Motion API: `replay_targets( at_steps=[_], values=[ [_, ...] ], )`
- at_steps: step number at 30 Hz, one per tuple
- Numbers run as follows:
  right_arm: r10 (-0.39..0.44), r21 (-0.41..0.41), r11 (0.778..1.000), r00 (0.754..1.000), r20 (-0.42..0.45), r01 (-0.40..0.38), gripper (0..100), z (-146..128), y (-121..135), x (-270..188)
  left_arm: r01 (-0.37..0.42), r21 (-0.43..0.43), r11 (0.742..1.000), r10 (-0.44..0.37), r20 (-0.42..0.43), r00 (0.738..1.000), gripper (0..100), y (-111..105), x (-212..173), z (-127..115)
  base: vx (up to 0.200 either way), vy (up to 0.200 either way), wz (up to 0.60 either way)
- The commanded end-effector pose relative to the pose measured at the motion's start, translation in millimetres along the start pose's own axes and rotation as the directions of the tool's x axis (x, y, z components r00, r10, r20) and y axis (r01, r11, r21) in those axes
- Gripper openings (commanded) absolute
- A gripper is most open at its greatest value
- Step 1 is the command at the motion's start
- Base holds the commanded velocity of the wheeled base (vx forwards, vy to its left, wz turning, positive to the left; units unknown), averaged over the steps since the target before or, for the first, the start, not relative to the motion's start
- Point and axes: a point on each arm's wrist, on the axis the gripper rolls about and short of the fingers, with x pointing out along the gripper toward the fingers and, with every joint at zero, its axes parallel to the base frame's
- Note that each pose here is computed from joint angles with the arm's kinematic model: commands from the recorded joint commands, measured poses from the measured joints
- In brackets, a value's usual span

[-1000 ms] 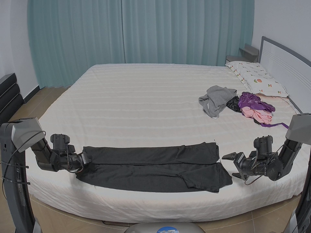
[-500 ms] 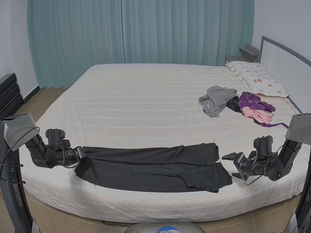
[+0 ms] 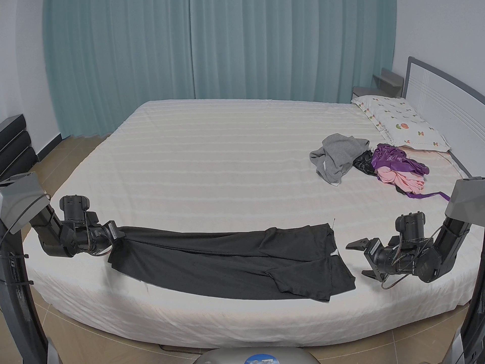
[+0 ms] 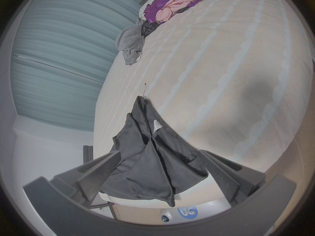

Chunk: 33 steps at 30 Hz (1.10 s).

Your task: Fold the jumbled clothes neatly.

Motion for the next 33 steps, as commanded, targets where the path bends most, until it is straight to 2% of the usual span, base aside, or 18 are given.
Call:
replay_targets(
  at_steps=[1, 8, 11, 14, 17, 23, 33],
  values=[
    [0.0, 0.0, 1.0, 1.0, -0.001, 0.0, 100, 0, 0, 0, -0.005, -0.005, 1.0, 0.005, 0.007, 1.0, 0, 3, -2, 2, 0.0, 0.0, 0.0],
    [0.0, 0.0, 1.0, 1.0, -0.001, 0.0, 100, 0, 0, 0, -0.005, -0.005, 1.0, 0.005, -0.002, 1.0, 0, 2, -2, -1, 0.0, 0.0, 0.0],
    [0.0, 0.0, 1.0, 1.0, -0.001, 0.0, 100, 0, 0, 0, -0.005, -0.004, 1.0, 0.005, -0.004, 1.0, 0, 1, -2, -2, -0.2, 0.0, 0.0],
    [0.0, 0.0, 1.0, 1.0, -0.001, 0.0, 100, 0, 0, 0, -0.003, -0.002, 1.0, 0.003, -0.006, 1.0, 0, 0, -2, -2, 0.0, 0.0, 0.0],
    [0.0, 0.0, 1.0, 1.0, -0.001, 0.0, 100, 0, 0, 0, 0.009, 0.001, 1.0, -0.009, -0.005, 1.0, 0, -5, 1, -3, 0.0, 0.0, 0.0],
    [0.0, 0.0, 1.0, 1.0, -0.002, 0.0, 100, -1, 0, 0, 0.038, -0.048, 0.998, -0.038, 0.004, 0.999, 0, -21, 6, 0, 0.0, 0.0, 0.0],
    [0.001, 0.0, 1.0, 1.0, -0.004, -0.001, 100, -1, 0, 0, 0.061, -0.028, 0.998, -0.062, -0.016, 0.998, 0, -40, 7, -8, 0.0, -0.2, 0.0]
  ],
)
